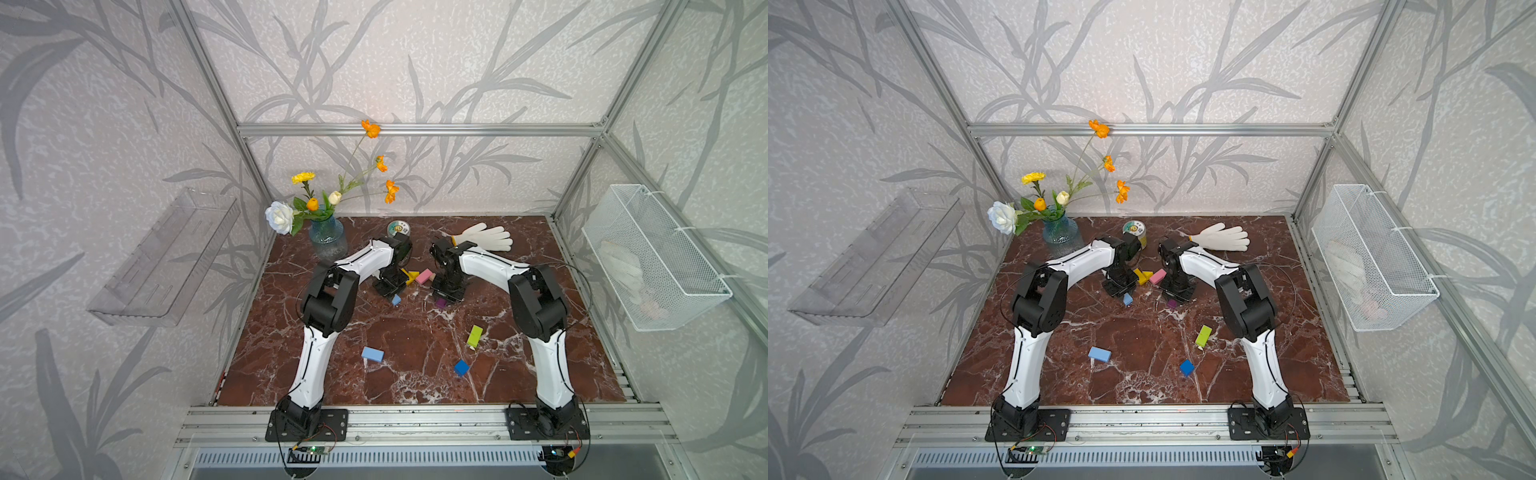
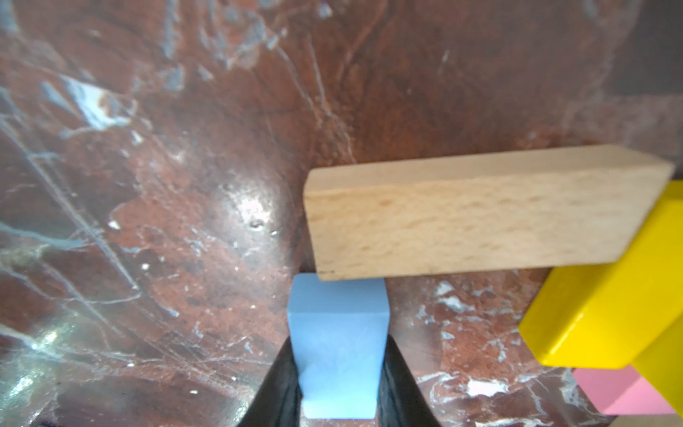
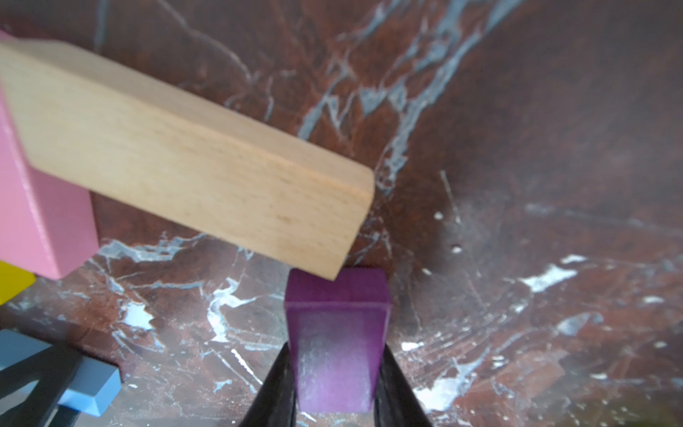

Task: Assemble a heart with building blocks
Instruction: Assemble the building block at the center of the board.

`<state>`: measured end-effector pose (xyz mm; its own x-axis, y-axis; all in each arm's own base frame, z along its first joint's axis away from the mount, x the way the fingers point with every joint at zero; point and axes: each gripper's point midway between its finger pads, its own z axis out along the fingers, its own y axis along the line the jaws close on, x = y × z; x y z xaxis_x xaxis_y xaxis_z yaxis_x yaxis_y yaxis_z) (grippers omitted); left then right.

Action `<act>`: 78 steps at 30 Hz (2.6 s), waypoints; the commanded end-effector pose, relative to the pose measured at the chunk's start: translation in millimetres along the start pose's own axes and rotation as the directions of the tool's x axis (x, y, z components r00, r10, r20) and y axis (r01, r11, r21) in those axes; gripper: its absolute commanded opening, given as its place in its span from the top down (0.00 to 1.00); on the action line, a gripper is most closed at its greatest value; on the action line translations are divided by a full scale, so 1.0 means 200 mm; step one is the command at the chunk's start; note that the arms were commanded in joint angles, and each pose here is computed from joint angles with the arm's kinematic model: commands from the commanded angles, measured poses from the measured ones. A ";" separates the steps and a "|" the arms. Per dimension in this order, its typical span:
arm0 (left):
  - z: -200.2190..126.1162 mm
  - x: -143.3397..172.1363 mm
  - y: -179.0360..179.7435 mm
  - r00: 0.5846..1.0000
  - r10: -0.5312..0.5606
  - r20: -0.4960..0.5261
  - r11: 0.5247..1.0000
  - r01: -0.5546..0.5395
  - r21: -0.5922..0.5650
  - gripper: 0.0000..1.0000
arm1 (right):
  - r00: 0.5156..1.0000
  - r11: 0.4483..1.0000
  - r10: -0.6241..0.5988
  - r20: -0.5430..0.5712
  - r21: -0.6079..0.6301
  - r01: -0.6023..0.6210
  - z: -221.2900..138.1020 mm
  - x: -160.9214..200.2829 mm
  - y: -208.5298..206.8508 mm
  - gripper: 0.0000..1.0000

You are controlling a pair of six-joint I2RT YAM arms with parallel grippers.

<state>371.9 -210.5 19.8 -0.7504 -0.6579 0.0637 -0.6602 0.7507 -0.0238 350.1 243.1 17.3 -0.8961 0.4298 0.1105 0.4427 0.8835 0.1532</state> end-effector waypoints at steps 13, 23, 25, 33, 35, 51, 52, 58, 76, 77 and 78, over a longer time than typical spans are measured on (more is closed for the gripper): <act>0.02 -0.02 -0.01 1.000 -0.016 -0.016 1.000 0.016 -0.014 0.87 | 1.000 0.999 0.014 -0.010 0.043 -0.014 0.03 -0.02 -0.04 1.00; 0.03 -0.02 -0.01 1.000 -0.019 -0.017 1.000 0.019 -0.017 0.87 | 0.999 0.999 0.034 -0.021 0.033 -0.034 0.05 -0.03 -0.02 1.00; 0.03 -0.03 0.00 1.000 -0.022 -0.021 1.000 0.022 -0.018 0.87 | 0.999 0.999 0.034 -0.025 0.031 -0.033 0.05 -0.04 -0.02 1.00; 0.03 -0.02 -0.01 0.999 -0.024 -0.023 1.000 0.024 -0.012 0.87 | 0.997 0.998 0.056 -0.057 0.036 -0.054 0.08 -0.02 -0.02 1.00; 0.03 -0.03 -0.01 0.999 -0.026 -0.022 1.000 0.026 -0.012 0.87 | 0.997 0.998 0.060 -0.056 0.034 -0.058 0.08 -0.02 -0.02 1.00; 0.03 -0.02 0.00 0.999 -0.035 -0.025 0.999 0.035 -0.008 0.87 | 0.991 0.993 0.114 -0.068 0.043 -0.112 0.11 -0.01 -0.02 1.00; 0.03 -0.02 0.00 0.999 -0.036 -0.026 0.999 0.035 -0.008 0.87 | 0.991 0.992 0.117 -0.069 0.044 -0.115 0.11 -0.01 -0.02 1.00; 0.03 -0.02 -0.01 0.999 -0.037 -0.025 0.999 0.036 -0.005 0.87 | 0.987 0.990 0.137 -0.088 0.040 -0.134 0.13 -0.01 -0.01 1.00; 0.02 -0.02 -0.01 0.999 -0.030 -0.032 1.000 0.030 0.004 0.53 | 0.986 0.991 0.126 -0.105 0.055 -0.121 0.16 0.00 -0.01 0.64; 0.02 -0.02 -0.01 0.999 -0.030 -0.032 1.000 0.030 0.005 0.49 | 0.987 0.992 0.122 -0.108 0.047 -0.117 0.16 -0.01 0.00 0.55; 0.02 -0.02 -0.01 0.999 -0.029 -0.032 1.000 0.029 0.005 0.46 | 0.987 0.993 0.115 -0.109 0.035 -0.111 0.16 0.00 0.01 0.46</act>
<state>378.6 -213.7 19.0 -0.7362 -0.6711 0.0878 -0.6760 0.7354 -0.0476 362.2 254.0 16.9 -0.8399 0.5084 0.1900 0.5378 0.8268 0.1652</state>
